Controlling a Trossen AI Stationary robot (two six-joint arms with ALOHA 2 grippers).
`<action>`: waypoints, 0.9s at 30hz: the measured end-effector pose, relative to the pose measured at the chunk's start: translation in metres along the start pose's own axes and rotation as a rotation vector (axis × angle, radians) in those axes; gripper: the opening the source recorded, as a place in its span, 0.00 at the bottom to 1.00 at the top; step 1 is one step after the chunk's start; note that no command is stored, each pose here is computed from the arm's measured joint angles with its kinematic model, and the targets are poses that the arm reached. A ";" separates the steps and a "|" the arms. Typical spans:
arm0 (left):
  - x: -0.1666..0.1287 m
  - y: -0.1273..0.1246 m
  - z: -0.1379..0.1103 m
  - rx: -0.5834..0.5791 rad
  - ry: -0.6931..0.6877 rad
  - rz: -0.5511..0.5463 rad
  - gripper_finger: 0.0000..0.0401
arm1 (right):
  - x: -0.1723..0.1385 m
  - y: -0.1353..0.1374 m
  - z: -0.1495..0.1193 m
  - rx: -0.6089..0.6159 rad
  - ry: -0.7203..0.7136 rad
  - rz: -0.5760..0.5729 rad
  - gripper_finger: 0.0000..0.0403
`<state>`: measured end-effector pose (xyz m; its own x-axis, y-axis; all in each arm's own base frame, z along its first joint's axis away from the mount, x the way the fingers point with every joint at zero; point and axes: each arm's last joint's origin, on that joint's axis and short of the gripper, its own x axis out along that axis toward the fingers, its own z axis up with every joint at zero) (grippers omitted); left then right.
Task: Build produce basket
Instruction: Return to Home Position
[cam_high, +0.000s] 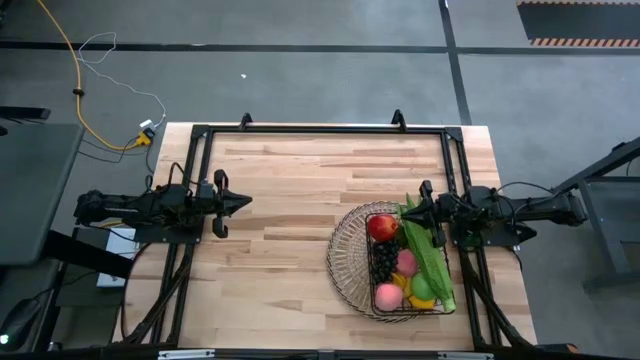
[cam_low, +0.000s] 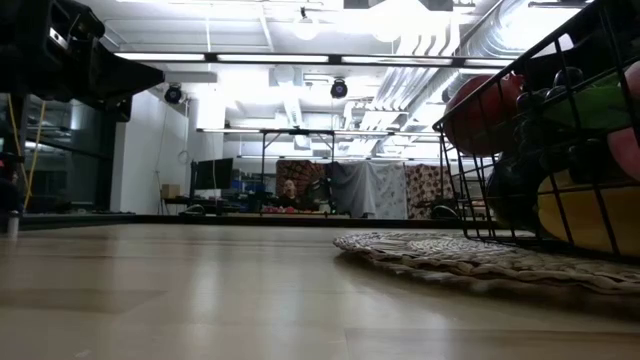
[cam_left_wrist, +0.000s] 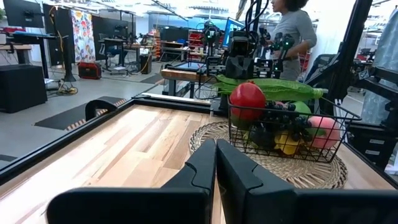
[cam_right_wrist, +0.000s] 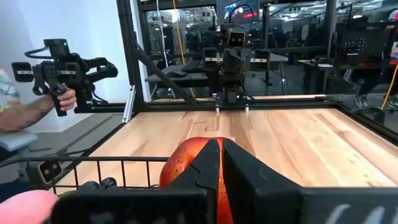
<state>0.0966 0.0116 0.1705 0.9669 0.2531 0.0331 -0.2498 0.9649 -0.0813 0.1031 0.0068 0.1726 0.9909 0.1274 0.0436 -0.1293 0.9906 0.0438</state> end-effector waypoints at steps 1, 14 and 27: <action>0.000 0.000 0.000 0.000 0.000 0.000 0.01 | 0.000 0.000 0.000 0.001 0.000 -0.005 0.03; 0.000 0.000 0.000 0.000 0.000 0.000 0.01 | 0.000 -0.001 0.000 0.004 0.001 -0.026 0.03; 0.000 0.000 0.000 0.000 0.000 0.000 0.01 | 0.000 -0.001 0.000 0.004 0.001 -0.027 0.03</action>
<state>0.0966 0.0116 0.1705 0.9670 0.2528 0.0331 -0.2495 0.9650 -0.0813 0.1032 0.0060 0.1725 0.9940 0.1010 0.0409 -0.1029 0.9935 0.0492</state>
